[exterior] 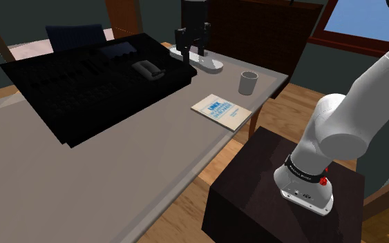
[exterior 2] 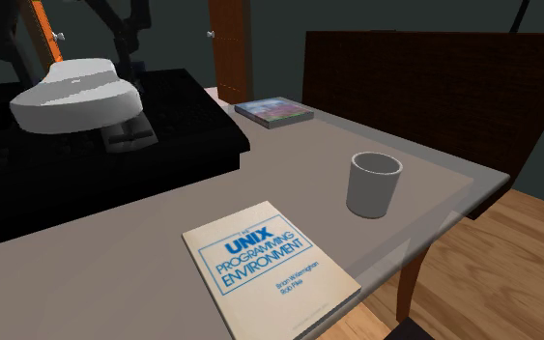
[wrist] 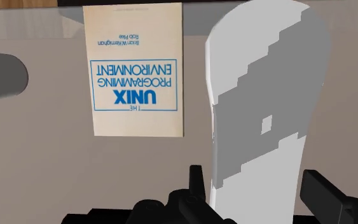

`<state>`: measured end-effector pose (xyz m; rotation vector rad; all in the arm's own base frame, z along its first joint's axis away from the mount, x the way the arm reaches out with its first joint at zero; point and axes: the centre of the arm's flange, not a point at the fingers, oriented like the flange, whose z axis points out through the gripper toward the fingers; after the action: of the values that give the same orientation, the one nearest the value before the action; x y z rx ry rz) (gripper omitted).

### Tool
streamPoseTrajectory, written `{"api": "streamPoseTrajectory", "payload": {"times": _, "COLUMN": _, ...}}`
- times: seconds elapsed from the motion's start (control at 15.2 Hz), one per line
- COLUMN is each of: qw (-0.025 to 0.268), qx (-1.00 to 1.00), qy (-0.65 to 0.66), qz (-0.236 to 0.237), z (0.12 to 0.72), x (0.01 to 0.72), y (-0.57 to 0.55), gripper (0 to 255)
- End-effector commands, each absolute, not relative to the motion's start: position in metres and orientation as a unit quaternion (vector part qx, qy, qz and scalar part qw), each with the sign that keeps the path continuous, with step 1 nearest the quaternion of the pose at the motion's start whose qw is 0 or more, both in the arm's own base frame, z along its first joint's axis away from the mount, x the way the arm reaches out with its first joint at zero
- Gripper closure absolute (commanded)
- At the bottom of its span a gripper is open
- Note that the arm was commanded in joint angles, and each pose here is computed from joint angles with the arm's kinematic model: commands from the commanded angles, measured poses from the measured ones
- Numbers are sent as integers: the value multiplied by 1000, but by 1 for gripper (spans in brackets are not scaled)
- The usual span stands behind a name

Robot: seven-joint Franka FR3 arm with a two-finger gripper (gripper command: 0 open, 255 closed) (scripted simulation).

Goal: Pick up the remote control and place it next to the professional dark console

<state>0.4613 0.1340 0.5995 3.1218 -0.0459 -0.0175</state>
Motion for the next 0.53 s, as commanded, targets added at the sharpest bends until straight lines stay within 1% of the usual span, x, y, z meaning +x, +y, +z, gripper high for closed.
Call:
{"api": "streamPoseTrajectory", "payload": {"times": 0.0, "qw": 10, "qx": 1000, "qy": -15, "qz": -5, "z": 601, "x": 449, "y": 157, "gripper": 255}}
{"api": "streamPoseTrajectory", "payload": {"times": 0.33, "qw": 10, "qx": 1000, "qy": -15, "qz": -5, "z": 601, "x": 419, "y": 216, "gripper": 255}}
{"api": "streamPoseTrajectory", "payload": {"times": 0.46, "qw": 10, "qx": 1000, "qy": -15, "qz": -5, "z": 596, "x": 415, "y": 223, "gripper": 255}}
